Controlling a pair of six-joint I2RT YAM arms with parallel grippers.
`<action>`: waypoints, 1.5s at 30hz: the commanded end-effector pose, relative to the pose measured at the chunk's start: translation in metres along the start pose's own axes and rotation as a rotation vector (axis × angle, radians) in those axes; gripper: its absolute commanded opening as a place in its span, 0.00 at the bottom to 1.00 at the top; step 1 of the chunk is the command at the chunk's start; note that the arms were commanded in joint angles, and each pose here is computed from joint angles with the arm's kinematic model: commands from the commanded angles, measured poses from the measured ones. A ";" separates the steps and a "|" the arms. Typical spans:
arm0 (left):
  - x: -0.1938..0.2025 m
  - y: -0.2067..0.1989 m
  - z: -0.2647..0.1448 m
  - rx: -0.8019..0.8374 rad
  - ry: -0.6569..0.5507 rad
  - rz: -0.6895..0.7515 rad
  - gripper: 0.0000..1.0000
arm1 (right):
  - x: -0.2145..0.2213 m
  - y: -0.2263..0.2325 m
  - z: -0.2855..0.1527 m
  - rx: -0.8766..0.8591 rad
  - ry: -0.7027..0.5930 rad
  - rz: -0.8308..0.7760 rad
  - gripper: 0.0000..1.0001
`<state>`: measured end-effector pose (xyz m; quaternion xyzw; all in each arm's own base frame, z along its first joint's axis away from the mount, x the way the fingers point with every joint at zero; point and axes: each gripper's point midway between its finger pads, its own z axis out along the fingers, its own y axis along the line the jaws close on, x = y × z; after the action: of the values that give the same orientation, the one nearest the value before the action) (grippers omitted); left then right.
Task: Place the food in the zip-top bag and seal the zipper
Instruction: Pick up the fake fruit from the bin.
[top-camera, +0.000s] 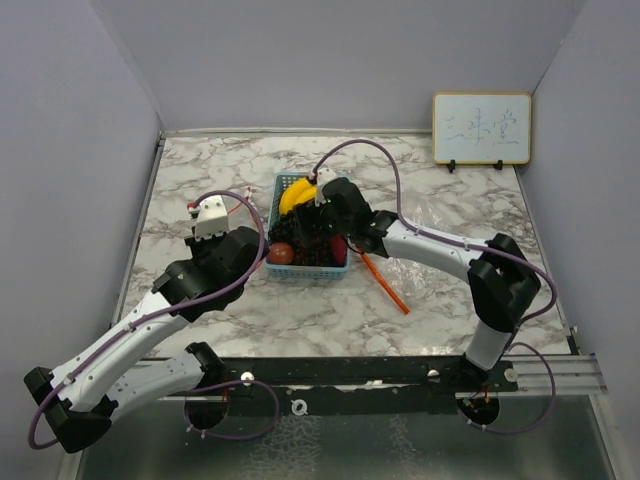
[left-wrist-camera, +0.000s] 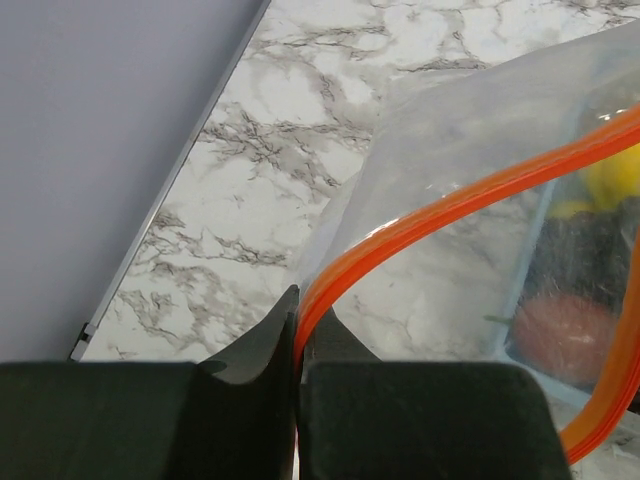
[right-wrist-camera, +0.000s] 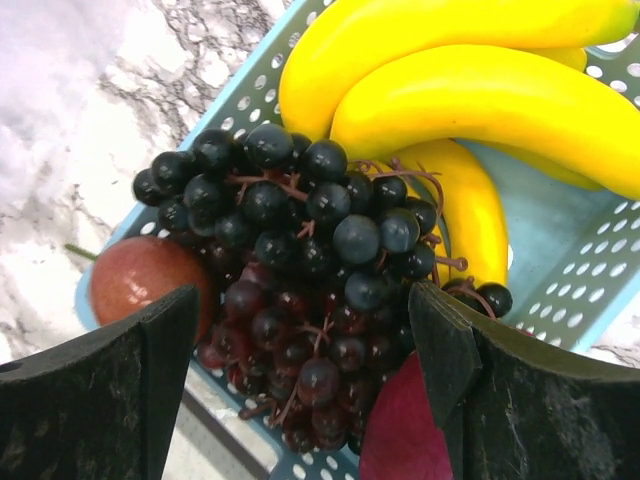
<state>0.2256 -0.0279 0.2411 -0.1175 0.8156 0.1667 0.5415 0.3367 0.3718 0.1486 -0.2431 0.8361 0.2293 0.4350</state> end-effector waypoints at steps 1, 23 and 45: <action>-0.007 0.005 -0.001 -0.012 -0.032 -0.036 0.00 | -0.005 -0.011 0.028 0.065 -0.013 -0.008 0.85; -0.001 -0.001 0.000 0.024 -0.023 -0.051 0.00 | 0.003 -0.031 0.061 0.136 -0.076 -0.118 0.02; 0.017 -0.053 0.019 0.094 0.005 -0.129 0.00 | -0.090 0.048 -0.119 -0.287 -0.372 0.043 0.02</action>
<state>0.2437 -0.0559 0.2140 -0.1260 0.8205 0.1245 0.5435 0.3069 0.3484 0.2769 -0.2148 0.7318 0.3252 0.5591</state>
